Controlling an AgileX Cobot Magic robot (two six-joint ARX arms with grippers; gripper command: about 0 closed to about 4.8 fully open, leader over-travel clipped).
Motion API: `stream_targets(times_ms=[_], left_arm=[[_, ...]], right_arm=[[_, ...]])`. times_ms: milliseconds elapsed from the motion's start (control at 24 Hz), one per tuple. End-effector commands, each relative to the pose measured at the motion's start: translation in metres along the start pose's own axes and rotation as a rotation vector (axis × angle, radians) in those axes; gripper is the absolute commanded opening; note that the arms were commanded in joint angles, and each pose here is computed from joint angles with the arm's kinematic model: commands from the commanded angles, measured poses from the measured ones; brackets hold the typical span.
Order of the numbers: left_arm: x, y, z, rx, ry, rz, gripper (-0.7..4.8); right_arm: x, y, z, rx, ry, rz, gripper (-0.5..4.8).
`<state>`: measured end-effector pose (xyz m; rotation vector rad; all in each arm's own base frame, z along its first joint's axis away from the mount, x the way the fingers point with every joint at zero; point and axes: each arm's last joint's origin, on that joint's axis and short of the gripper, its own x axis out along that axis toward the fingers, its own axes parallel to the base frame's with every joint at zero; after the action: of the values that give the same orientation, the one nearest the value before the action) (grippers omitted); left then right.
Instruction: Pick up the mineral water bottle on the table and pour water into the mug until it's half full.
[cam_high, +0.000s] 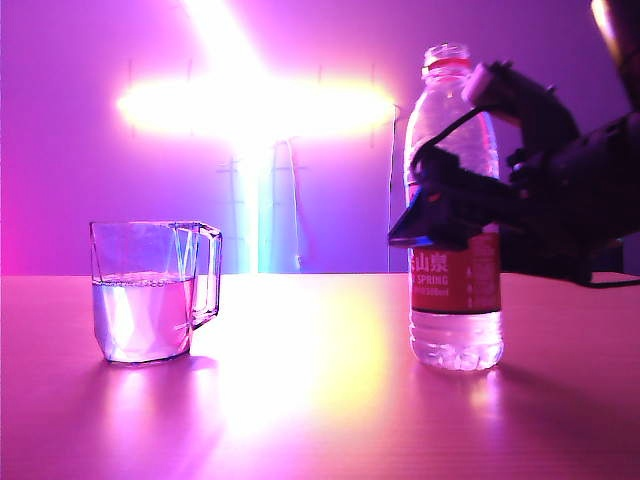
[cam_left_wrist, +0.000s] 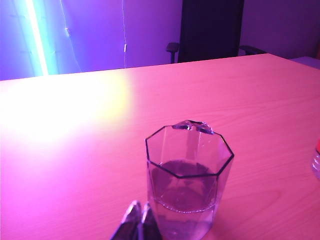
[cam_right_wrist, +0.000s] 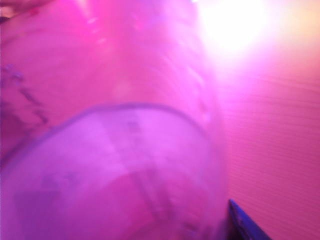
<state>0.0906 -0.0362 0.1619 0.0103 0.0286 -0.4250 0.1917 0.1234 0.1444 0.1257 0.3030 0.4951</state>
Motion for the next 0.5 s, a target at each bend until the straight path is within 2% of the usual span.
stream_targets(times_ms=[42, 292, 500], left_arm=[[0.000, 0.000, 0.002, -0.002, -0.012, -0.003, -0.02], [0.000, 0.002, 0.002, -0.002, -0.012, 0.015, -0.02], [-0.001, 0.009, 0.002, -0.004, -0.012, 0.094, -0.02]], right_arm=[[-0.013, 0.000, 0.000, 0.002, -0.032, 0.011, 4.79], [-0.030, -0.002, -0.006, 0.003, -0.044, 0.013, 4.79], [-0.042, -0.004, -0.010, 0.026, -0.024, 0.018, 4.79]])
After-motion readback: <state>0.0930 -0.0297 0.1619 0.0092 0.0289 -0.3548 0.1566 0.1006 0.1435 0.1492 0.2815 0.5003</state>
